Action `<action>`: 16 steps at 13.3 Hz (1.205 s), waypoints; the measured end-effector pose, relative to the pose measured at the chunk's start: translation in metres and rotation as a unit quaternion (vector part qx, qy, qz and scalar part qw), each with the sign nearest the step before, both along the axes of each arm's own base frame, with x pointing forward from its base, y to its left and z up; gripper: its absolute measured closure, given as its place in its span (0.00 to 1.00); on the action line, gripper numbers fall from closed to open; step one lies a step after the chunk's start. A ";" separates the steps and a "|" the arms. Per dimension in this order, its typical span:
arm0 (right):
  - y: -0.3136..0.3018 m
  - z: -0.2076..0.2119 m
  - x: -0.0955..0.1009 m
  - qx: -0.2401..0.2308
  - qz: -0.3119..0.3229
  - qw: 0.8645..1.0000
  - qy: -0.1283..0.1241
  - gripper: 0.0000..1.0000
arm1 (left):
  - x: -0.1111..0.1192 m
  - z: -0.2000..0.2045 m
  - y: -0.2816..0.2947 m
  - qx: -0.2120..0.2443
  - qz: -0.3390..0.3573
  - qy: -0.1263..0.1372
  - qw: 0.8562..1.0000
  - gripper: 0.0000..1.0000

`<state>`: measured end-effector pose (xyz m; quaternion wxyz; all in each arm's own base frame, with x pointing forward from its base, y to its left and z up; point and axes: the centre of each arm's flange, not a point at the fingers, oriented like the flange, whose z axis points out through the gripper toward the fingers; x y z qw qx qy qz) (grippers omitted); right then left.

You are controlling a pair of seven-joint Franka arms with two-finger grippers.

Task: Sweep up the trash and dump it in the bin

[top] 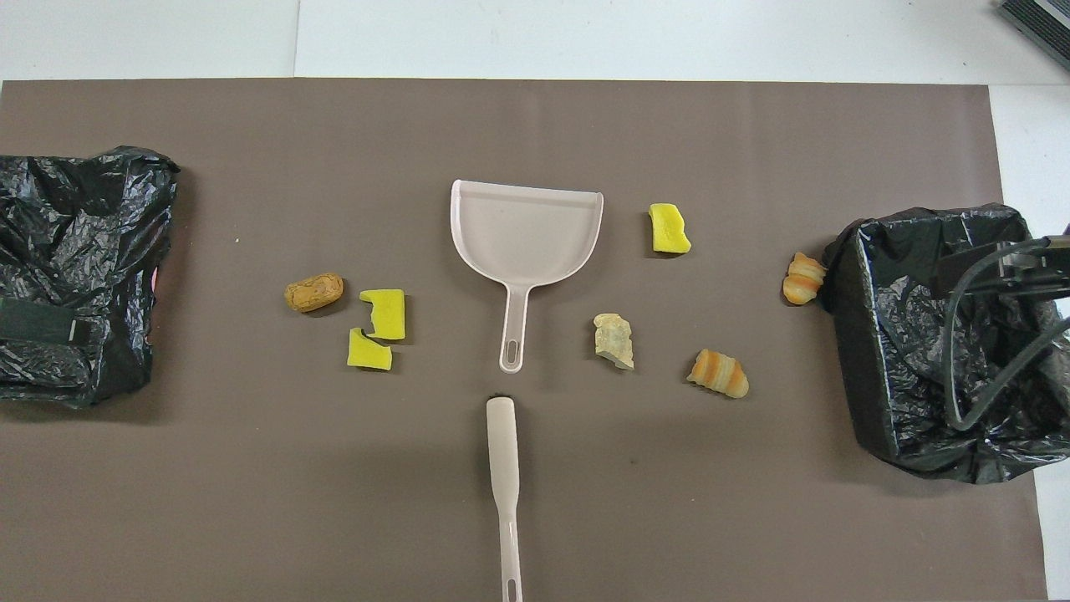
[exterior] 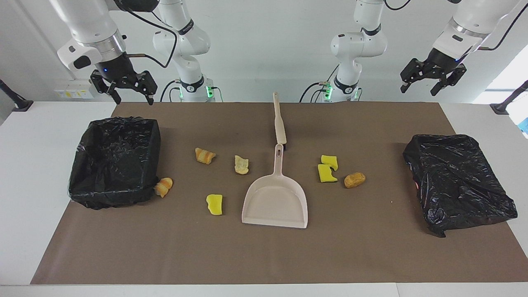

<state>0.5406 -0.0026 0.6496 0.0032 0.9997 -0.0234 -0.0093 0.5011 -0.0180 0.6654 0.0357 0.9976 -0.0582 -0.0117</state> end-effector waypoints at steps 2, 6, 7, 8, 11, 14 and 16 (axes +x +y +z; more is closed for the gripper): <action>0.001 0.000 0.000 0.000 -0.003 1.000 0.000 0.00 | 0.000 -0.001 0.000 0.000 0.000 0.001 1.000 0.00; 0.001 0.000 0.000 0.000 -0.004 1.000 0.000 0.00 | 0.000 -0.001 0.000 0.001 0.000 0.001 1.000 0.00; 0.001 0.000 0.000 0.000 -0.004 1.000 0.000 0.00 | 0.000 -0.001 0.000 0.001 0.000 0.001 1.000 0.00; 0.001 0.000 0.000 0.000 -0.004 1.000 0.000 0.00 | 0.000 -0.001 0.000 0.001 0.000 0.001 1.000 0.00; -0.001 0.000 0.000 0.000 -0.005 1.000 0.000 0.00 | 0.000 -0.001 0.000 0.001 0.000 0.001 1.000 0.00; -0.005 0.000 0.000 0.000 -0.009 1.000 0.000 0.00 | 0.000 -0.004 -0.003 0.001 -0.003 0.005 1.000 0.00; -0.005 -0.001 0.000 0.000 -0.010 1.000 0.001 0.00 | -0.001 -0.005 -0.004 0.001 -0.004 0.006 1.000 0.00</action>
